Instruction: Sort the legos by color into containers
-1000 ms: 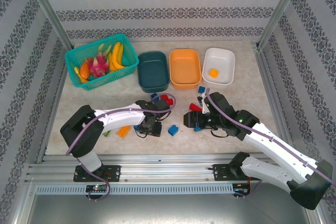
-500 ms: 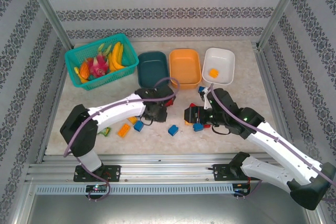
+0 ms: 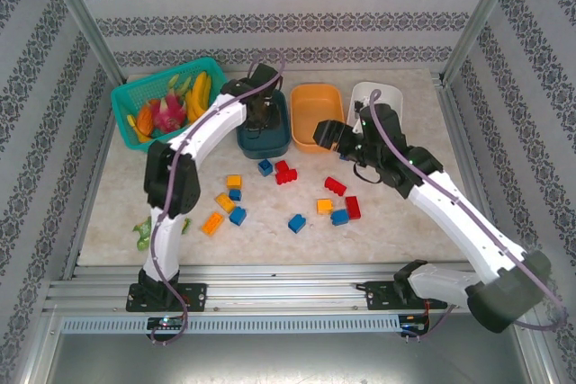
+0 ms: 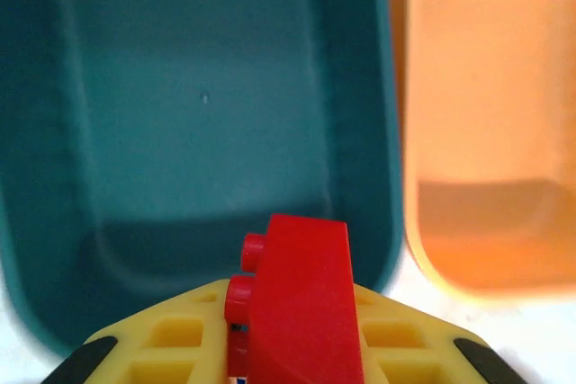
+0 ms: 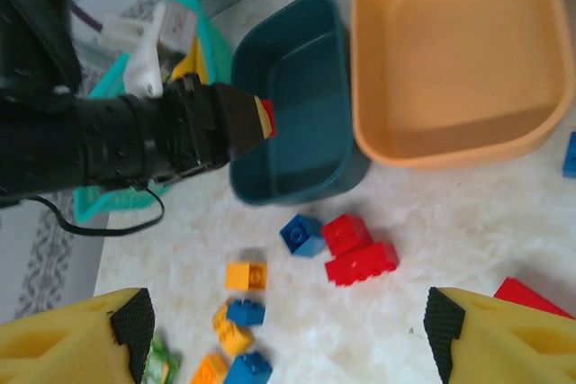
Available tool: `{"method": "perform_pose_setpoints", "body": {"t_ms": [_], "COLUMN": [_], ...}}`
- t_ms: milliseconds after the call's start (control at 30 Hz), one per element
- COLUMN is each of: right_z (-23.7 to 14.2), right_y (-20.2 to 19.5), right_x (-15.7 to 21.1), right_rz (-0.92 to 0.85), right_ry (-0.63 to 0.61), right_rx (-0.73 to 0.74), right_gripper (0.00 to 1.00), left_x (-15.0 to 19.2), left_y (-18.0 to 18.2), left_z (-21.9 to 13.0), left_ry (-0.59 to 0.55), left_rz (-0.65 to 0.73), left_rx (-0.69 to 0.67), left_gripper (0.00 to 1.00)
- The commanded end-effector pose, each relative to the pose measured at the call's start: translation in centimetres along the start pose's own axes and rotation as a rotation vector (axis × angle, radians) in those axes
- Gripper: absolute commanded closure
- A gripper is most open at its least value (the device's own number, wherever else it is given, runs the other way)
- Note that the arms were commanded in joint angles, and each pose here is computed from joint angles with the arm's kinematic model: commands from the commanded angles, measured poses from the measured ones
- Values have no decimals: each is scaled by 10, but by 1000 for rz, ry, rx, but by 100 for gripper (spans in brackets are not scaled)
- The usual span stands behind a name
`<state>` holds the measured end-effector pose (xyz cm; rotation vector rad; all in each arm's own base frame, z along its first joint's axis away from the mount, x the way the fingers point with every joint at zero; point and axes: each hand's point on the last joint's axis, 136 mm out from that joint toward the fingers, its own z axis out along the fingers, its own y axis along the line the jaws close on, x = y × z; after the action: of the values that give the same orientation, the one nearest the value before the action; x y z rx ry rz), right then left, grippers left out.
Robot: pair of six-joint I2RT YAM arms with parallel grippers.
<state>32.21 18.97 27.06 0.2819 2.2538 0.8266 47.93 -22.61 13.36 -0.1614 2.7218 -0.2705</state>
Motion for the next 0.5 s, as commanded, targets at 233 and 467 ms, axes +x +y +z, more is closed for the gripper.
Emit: {"method": "perform_pose_setpoints", "body": {"t_ms": [233,467], "right_z": [7,4], "right_y": [-17,-41], "right_x": [-23,-2], "right_rz": [127,130], "right_ry": [13,58], "right_rx": [33,114], "right_gripper": [15,15], "left_x": [-16,-17], "left_y": [25,28], "left_z": [74,78], "left_ry": [113,122], "left_rz": [-44,-56], "left_rx": [-26,-15], "left_gripper": [80,60]}}
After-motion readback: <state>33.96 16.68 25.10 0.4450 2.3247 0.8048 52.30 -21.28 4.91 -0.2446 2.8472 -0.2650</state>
